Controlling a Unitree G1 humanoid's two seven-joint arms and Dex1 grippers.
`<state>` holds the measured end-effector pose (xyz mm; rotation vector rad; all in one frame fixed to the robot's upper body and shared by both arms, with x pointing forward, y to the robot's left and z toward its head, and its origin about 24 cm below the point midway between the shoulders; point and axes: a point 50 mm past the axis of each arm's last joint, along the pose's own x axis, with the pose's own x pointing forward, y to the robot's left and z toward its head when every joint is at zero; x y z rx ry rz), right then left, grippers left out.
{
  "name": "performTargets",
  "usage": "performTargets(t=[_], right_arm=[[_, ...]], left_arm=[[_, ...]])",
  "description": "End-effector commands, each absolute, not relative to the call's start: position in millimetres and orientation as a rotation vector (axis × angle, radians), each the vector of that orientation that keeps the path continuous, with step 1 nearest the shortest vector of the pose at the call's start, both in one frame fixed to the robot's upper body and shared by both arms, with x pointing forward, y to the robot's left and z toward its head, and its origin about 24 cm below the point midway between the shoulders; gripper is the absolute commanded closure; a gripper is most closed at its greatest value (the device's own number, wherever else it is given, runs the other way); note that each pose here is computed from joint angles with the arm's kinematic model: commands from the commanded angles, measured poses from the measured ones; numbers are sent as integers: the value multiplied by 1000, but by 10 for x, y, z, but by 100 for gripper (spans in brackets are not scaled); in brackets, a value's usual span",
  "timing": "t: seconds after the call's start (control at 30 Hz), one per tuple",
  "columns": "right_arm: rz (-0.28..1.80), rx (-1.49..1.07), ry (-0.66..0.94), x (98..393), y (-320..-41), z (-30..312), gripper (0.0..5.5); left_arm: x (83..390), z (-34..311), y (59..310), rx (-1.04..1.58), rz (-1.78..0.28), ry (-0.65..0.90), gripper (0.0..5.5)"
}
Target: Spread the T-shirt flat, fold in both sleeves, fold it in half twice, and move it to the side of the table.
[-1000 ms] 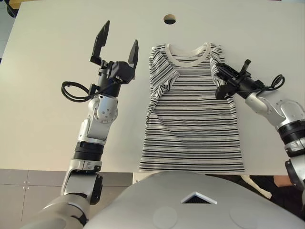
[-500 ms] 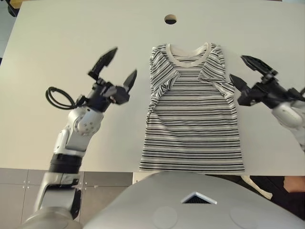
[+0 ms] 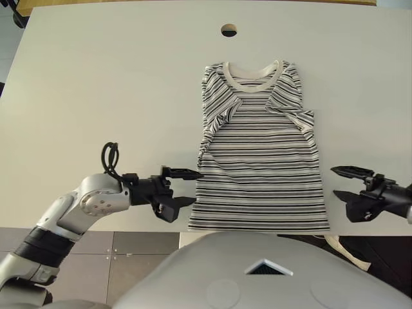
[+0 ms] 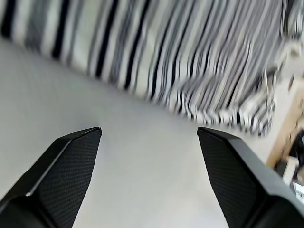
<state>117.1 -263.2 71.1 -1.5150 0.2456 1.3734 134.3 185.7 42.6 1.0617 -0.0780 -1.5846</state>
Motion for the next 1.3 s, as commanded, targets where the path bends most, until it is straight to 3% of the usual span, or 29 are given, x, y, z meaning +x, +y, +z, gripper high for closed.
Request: performTargets(t=[0.03, 0.23, 0.6, 1.0, 1.17, 1.3], right_arm=[[1605, -1437, 320, 943, -2528, 616, 174], [1733, -1403, 334, 899, -2424, 707, 174], [1790, -1362, 288, 991, -2261, 749, 174], [1799, -1298, 217, 1040, -2163, 799, 404], [1709, -1235, 144, 1163, -2117, 905, 503], [1660, -1205, 166, 1159, -2161, 828, 540]], left_arm=[[1201, 311, 1849, 1031, -1710, 13, 150], [1135, 295, 1803, 995, -1790, 13, 150], [1106, 254, 1721, 963, -1843, -28, 150], [1162, 193, 1703, 957, -1833, -64, 362], [1168, 312, 1645, 812, -1757, -121, 448], [1175, 369, 1648, 743, -1714, -128, 501]])
